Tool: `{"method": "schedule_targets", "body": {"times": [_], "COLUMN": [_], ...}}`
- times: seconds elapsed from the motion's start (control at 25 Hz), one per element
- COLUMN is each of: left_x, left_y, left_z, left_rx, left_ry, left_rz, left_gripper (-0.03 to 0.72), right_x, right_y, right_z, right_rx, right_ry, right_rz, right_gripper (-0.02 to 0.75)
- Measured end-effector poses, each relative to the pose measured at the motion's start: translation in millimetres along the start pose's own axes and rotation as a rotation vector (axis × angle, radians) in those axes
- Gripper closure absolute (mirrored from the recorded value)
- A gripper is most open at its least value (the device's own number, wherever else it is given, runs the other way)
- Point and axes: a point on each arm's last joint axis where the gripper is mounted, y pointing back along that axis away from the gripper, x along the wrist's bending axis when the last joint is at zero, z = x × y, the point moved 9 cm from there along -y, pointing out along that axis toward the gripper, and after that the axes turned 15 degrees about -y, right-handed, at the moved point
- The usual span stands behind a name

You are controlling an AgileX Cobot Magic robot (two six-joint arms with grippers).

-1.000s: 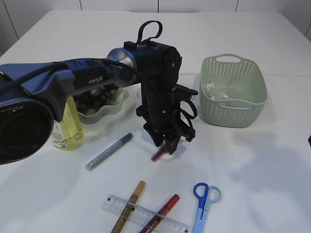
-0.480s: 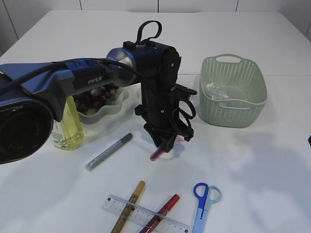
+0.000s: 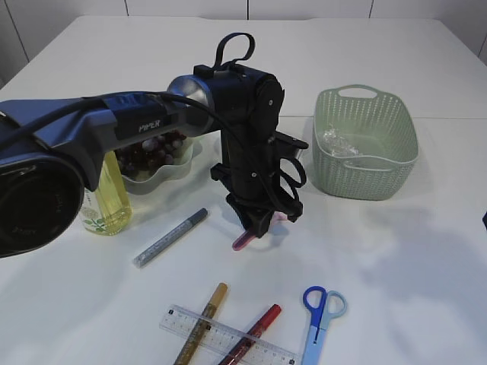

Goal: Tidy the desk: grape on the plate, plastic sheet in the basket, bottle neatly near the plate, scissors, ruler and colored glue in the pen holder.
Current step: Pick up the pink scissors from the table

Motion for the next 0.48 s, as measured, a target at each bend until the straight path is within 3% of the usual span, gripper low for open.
{"method": "schedule_targets", "body": {"times": [0.48], "left_x": [0.7], "left_y": [0.0], "left_z": [-0.2], "left_rx": [0.001], "left_ry": [0.0], "left_rz": [0.004], "left_gripper": [0.561], "right_x": [0.0], "right_y": [0.0], "right_z": [0.0], "right_rx": [0.0], "right_ry": [0.002], "right_rz": [0.0], "right_gripper": [0.248]}}
